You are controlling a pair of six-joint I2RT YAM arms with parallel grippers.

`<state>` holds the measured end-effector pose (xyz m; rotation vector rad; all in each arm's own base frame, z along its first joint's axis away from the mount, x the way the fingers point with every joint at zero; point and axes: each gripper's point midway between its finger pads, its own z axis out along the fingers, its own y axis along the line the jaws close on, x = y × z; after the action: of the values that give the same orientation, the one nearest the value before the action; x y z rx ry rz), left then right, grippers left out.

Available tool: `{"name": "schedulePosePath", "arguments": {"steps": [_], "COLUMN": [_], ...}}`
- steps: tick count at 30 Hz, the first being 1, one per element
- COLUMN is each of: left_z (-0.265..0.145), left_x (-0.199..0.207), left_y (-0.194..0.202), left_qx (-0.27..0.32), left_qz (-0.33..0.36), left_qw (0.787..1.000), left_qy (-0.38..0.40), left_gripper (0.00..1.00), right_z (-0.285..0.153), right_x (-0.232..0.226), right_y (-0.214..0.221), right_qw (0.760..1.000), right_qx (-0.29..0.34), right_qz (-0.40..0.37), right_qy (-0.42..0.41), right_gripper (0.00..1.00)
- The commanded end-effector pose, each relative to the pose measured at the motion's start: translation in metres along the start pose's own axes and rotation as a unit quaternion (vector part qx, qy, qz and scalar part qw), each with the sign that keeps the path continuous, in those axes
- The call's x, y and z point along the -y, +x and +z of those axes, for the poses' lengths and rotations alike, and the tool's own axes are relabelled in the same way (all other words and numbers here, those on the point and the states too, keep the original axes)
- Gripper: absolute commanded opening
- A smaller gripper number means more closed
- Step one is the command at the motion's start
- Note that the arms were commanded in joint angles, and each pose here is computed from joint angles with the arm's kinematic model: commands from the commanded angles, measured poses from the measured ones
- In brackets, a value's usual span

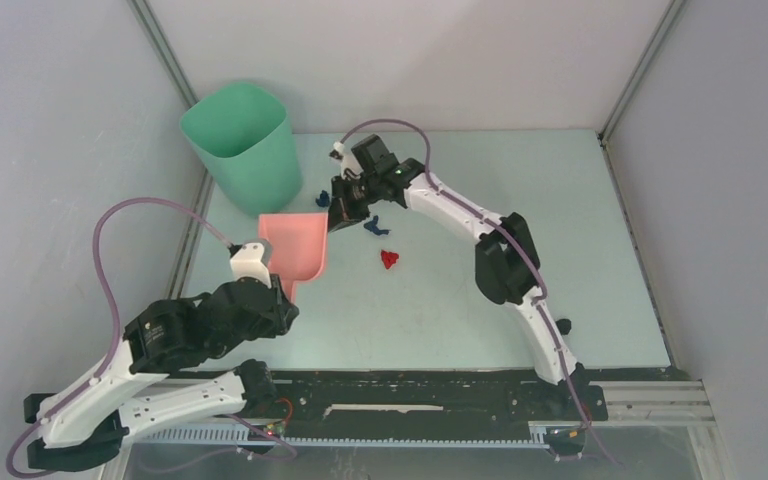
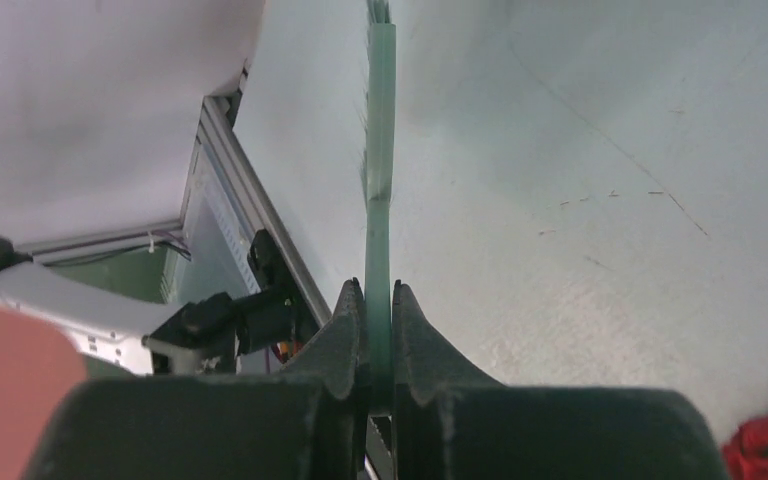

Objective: Sweep away the paper scraps from the table

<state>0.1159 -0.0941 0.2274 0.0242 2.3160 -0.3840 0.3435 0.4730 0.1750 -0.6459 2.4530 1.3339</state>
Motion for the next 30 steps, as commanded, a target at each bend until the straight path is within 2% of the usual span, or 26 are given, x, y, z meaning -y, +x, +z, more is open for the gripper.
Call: {"name": "schedulePosePath", "arguments": {"steps": [1, 9, 15, 19, 23, 27, 30], "left_z": [0.003, 0.009, 0.013, 0.011, 0.009, 0.013, 0.015], "left_x": [0.009, 0.010, 0.015, 0.018, 0.020, 0.023, 0.023], "left_y": [-0.002, 0.005, 0.010, 0.005, -0.003, -0.005, -0.003], "left_qx": [-0.003, -0.011, -0.018, -0.007, 0.006, 0.003, 0.000], "left_qz": [0.015, 0.013, 0.006, 0.000, 0.004, 0.015, 0.019], "left_qw": [1.000, 1.000, 1.000, 1.000, 1.000, 1.000, 1.000], "left_qy": [0.010, 0.009, 0.019, 0.030, 0.031, 0.024, 0.021], "left_gripper": [0.00, 0.00, 0.00, 0.00, 0.00, 0.00, 0.00], "right_z": [0.019, 0.046, 0.035, -0.009, -0.072, -0.117, -0.130], "right_x": [-0.013, 0.033, 0.059, 0.084, 0.096, 0.061, 0.032], "right_y": [-0.024, -0.030, -0.009, 0.024, 0.043, 0.034, 0.023], "right_qw": [0.998, 0.991, 0.984, 0.973, 0.965, 0.973, 0.977], "right_qx": [0.036, 0.063, 0.055, 0.062, 0.101, 0.142, 0.169], "right_qz": [0.048, 0.115, 0.144, 0.164, 0.127, 0.071, 0.042], "right_qy": [-0.033, 0.029, 0.088, 0.147, 0.207, 0.169, 0.125], "right_gripper": [0.00, 0.00, 0.00, 0.00, 0.00, 0.00, 0.00]}}
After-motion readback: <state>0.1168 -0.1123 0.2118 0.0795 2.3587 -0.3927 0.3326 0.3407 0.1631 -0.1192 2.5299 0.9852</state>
